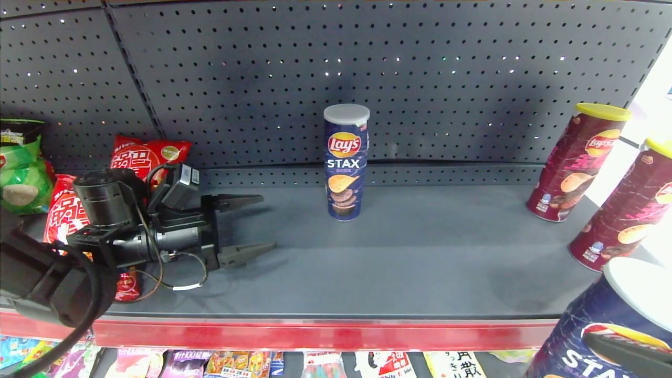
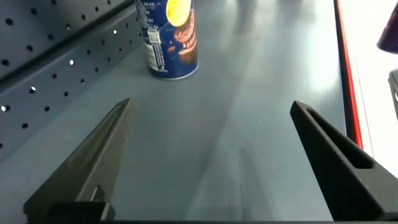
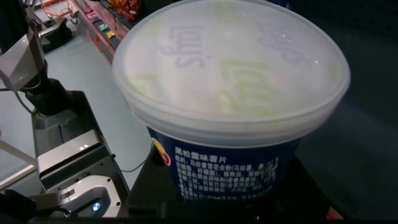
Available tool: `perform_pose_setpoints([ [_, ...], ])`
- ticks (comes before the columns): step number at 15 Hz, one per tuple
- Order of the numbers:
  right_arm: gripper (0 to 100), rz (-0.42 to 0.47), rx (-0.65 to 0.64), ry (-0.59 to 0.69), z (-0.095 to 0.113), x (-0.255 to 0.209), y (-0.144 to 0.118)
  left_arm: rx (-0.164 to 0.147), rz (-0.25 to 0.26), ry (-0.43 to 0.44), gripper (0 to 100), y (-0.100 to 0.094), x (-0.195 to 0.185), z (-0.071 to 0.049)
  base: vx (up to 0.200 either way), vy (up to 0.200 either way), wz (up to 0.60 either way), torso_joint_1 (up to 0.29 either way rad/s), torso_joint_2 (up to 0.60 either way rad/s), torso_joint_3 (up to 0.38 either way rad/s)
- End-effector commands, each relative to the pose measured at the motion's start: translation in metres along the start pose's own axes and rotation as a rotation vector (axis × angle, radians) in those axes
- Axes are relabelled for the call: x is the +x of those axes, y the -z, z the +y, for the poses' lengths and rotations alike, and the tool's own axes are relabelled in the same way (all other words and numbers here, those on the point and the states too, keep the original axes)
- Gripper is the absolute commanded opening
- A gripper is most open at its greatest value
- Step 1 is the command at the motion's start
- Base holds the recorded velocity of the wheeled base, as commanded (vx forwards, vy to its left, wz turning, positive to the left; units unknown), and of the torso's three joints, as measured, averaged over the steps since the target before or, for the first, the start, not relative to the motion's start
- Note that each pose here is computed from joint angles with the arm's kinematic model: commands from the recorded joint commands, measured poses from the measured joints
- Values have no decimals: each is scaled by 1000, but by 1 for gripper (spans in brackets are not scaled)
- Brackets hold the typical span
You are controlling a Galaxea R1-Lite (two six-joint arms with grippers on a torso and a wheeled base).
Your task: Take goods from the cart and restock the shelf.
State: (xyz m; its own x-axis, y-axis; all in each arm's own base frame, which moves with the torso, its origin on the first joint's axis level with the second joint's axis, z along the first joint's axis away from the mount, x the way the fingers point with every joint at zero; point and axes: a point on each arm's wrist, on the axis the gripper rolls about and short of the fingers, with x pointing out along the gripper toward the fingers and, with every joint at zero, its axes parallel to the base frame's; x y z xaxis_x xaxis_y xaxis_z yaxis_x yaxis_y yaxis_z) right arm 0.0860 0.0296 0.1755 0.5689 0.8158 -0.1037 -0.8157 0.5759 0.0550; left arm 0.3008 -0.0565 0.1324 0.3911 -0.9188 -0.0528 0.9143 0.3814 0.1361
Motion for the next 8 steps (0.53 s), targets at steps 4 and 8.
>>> perform_pose_setpoints([
  [4,0,-5,-6,-1,3,-2,2,7,-7,-11,100,-14,-14,-21,0,0,0,0,0,0],
  [8,0,-3,-4,-1,2,-2,2,6,-3,-60,100,-24,-41,-50,0,0,0,0,0,0],
])
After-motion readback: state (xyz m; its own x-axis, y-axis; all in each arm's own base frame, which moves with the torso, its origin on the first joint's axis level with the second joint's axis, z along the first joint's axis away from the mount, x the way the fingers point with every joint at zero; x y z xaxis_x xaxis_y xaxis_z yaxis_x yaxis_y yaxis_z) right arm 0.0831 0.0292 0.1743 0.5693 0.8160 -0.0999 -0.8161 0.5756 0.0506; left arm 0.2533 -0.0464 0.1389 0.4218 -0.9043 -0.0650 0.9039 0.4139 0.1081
